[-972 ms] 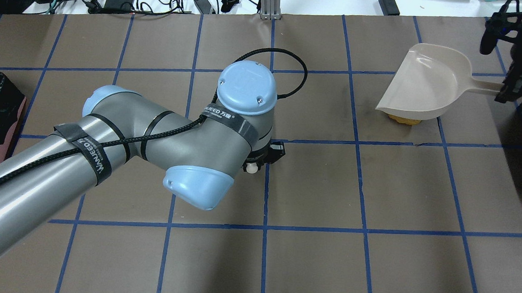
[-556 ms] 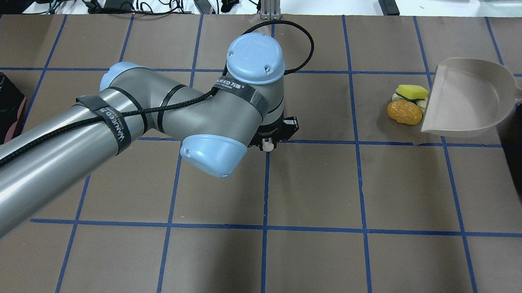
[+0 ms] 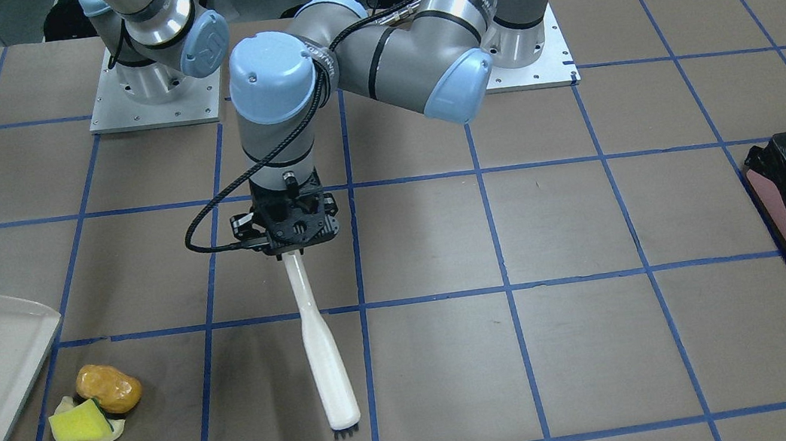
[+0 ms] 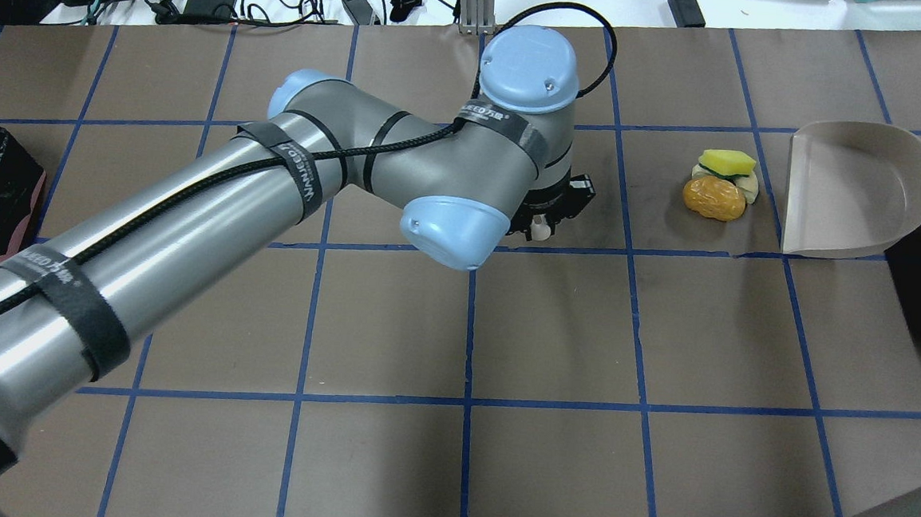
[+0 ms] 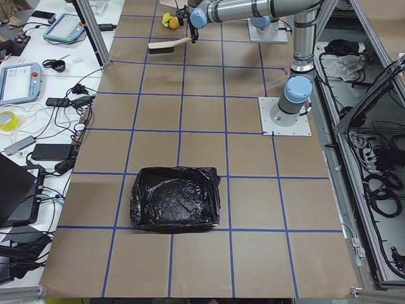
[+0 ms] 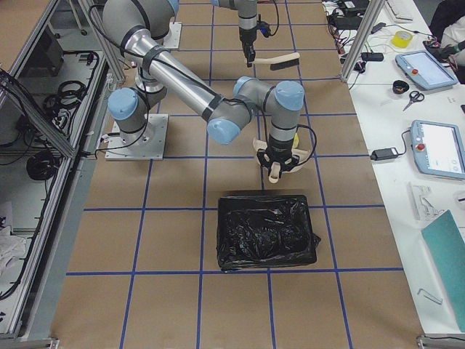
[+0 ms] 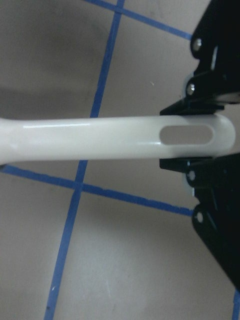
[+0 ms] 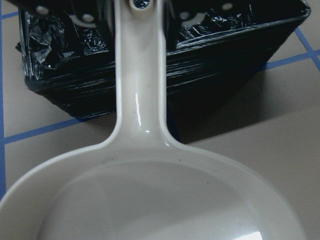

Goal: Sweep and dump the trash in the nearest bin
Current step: 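Sweep the trash into the dustpan with the brush in the left gripper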

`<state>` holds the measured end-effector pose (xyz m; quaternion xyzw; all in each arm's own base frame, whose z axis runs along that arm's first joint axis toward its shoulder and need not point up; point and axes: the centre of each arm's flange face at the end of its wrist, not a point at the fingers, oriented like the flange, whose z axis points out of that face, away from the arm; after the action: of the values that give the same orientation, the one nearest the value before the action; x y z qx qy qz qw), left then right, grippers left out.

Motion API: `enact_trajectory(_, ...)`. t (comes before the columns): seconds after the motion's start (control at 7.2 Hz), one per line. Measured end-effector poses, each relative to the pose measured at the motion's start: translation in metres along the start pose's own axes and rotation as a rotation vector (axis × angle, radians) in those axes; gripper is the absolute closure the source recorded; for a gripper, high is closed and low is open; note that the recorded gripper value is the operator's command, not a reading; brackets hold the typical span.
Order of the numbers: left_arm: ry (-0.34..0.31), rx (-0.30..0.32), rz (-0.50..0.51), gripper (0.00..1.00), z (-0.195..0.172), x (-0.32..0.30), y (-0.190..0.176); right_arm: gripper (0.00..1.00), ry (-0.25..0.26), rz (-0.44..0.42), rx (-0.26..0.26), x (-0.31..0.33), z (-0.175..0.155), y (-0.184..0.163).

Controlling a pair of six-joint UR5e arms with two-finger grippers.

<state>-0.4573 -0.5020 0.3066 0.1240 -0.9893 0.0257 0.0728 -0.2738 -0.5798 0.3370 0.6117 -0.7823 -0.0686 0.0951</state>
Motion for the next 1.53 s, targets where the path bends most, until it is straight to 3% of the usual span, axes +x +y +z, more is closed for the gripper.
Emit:
enact_trajectory(0.42,0.059,-0.024,0.052,1.00,0.036,0.078,0.001,1.00,-0.020,-0.022,0.022,0.005,0.029,-0.008)
enact_trajectory(0.83,0.094,-0.019,0.099,1.00,0.067,0.141,0.013,1.00,-0.022,-0.034,0.050,0.009,0.038,-0.021)
enact_trajectory(1.53,0.114,-0.030,0.137,1.00,0.103,0.175,0.019,1.00,-0.030,-0.039,0.071,0.014,0.045,-0.046)
